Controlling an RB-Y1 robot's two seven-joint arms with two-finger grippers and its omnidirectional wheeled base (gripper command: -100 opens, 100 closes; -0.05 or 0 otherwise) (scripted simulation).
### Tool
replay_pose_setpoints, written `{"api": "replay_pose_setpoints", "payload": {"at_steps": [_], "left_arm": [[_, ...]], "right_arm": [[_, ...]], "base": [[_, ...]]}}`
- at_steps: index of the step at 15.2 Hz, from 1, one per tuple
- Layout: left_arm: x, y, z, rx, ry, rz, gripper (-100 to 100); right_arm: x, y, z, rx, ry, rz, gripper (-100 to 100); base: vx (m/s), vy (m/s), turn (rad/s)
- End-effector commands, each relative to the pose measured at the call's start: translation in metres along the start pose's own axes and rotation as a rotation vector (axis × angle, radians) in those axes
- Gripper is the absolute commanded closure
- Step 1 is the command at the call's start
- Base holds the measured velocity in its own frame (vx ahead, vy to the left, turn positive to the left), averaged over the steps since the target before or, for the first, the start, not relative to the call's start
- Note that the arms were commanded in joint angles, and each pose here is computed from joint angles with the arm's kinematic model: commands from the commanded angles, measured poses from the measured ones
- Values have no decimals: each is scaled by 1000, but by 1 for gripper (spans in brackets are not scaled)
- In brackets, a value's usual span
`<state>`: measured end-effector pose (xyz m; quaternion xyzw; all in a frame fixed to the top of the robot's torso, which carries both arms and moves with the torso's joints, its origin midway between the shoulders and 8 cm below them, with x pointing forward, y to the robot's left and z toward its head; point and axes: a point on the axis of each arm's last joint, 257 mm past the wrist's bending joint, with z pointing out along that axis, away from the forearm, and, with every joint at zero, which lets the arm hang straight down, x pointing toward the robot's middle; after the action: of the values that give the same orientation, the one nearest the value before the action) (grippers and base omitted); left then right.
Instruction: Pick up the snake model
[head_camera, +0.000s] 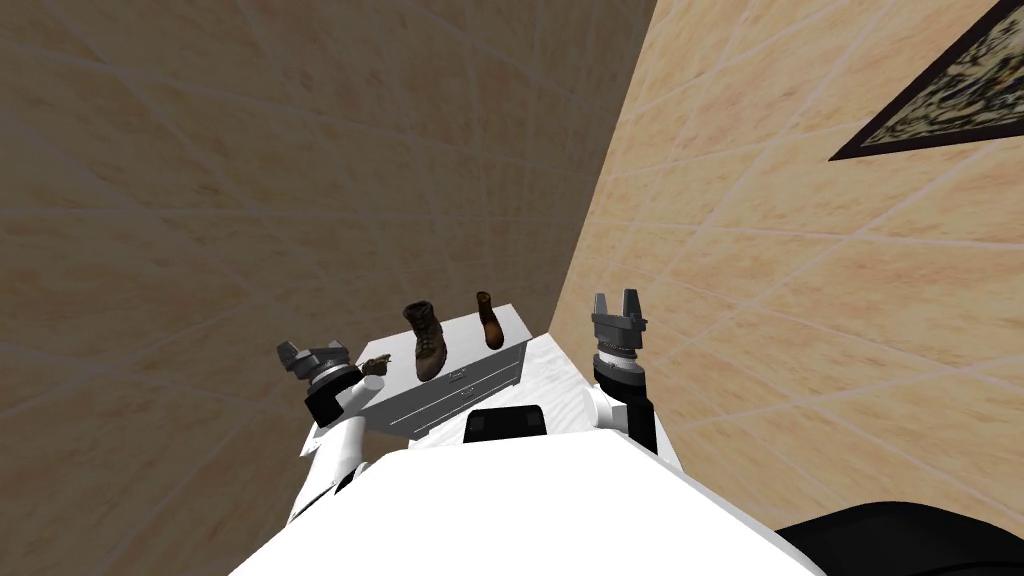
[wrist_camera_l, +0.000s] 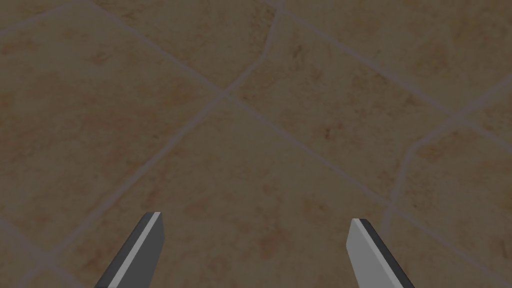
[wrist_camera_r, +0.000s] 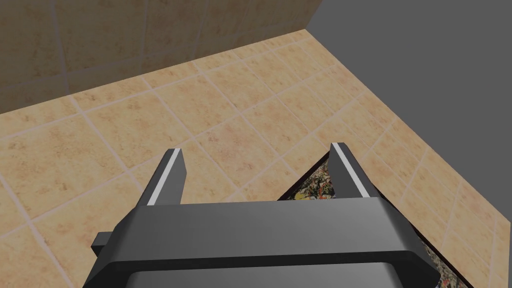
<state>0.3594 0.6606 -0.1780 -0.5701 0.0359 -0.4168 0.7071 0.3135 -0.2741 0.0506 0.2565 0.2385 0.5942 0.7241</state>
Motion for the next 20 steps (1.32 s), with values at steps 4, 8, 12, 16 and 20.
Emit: {"api": "replay_pose_setpoints", "payload": {"at_steps": [4,8,12,16,20], "left_arm": [[-40,12,1,-3,-123,-64,-100],[-63,32,-9,-36,-196,-86,-100],[-89,45,-16,-34,-302,-150,-100],[-106,64,-31,-65,-368,-173,-100],[-118,75,-41,-76,-423,-201,-100]], "right_arm": [[0,0,0,0,0,0,0],[0,0,0,0,0,0,0],[0,0,0,0,0,0,0],[0,0,0,0,0,0,0],[0,0,0,0,0,0,0]], "base": [[20,-30,-115],[16,-29,-109],[14,-18,-96],[11,-14,-78],[8,-9,-71]]}}
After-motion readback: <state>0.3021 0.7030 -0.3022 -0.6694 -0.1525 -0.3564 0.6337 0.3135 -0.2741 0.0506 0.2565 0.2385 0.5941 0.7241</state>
